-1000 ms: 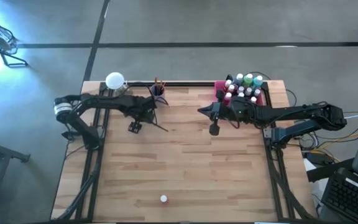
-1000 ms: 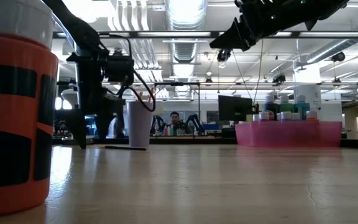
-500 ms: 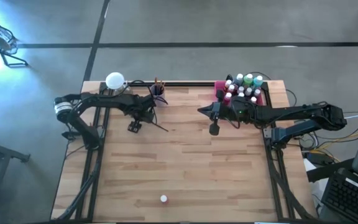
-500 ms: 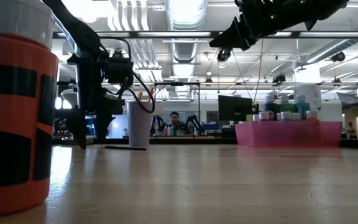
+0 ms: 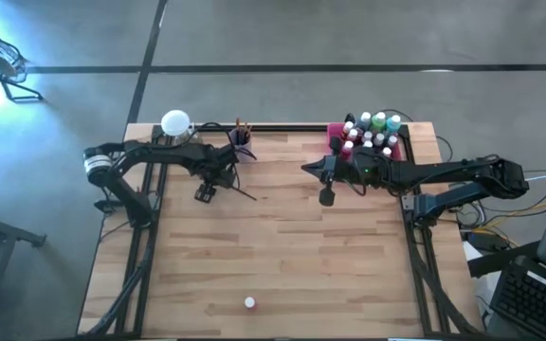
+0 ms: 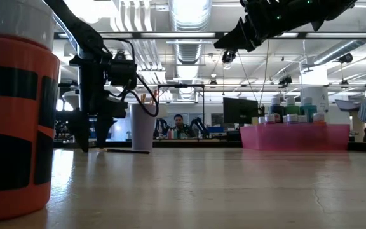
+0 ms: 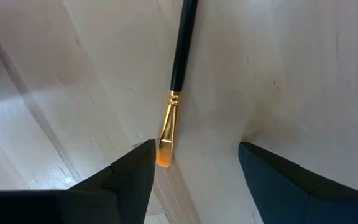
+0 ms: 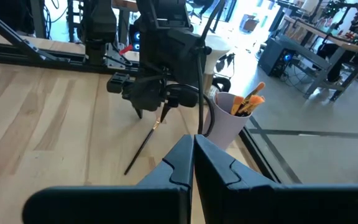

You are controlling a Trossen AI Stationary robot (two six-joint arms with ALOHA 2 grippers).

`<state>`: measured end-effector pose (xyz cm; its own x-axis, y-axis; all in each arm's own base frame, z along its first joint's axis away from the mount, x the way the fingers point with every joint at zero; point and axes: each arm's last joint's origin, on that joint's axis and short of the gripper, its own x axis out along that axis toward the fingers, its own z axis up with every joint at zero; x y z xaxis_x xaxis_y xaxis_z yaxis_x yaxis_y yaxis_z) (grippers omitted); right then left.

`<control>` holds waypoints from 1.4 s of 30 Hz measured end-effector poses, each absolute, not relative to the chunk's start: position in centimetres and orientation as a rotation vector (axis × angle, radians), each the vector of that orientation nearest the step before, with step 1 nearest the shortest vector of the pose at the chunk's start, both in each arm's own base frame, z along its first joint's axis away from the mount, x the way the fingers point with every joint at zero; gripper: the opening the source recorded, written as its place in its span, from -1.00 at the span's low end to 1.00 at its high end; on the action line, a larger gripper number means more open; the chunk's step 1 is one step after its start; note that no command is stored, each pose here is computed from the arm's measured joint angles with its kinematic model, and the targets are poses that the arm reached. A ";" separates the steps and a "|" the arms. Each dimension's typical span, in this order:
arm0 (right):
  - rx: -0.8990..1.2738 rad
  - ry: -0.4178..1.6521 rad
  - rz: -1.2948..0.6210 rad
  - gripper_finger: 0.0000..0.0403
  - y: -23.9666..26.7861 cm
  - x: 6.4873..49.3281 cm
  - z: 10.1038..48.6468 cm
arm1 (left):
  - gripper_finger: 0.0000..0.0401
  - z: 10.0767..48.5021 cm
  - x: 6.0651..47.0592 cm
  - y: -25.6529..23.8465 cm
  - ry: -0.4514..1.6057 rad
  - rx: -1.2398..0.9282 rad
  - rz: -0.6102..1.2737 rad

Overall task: Pick & Place Paint Supplies
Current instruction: Put the gold black paint brush into the purple cup

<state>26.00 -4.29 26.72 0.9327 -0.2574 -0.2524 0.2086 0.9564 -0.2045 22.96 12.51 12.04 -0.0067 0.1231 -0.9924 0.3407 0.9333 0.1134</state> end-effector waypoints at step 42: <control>-0.176 0.278 -0.240 -0.96 -4.3 26.0 26.7 | 0.09 12.0 22.3 11.8 1.637 0.264 -0.211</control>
<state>26.01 -4.29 26.75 0.9337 -0.2573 -0.2491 0.2090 0.9564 -0.2042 22.32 11.75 11.99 -0.0729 0.0443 -0.9964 0.2957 0.9550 0.0208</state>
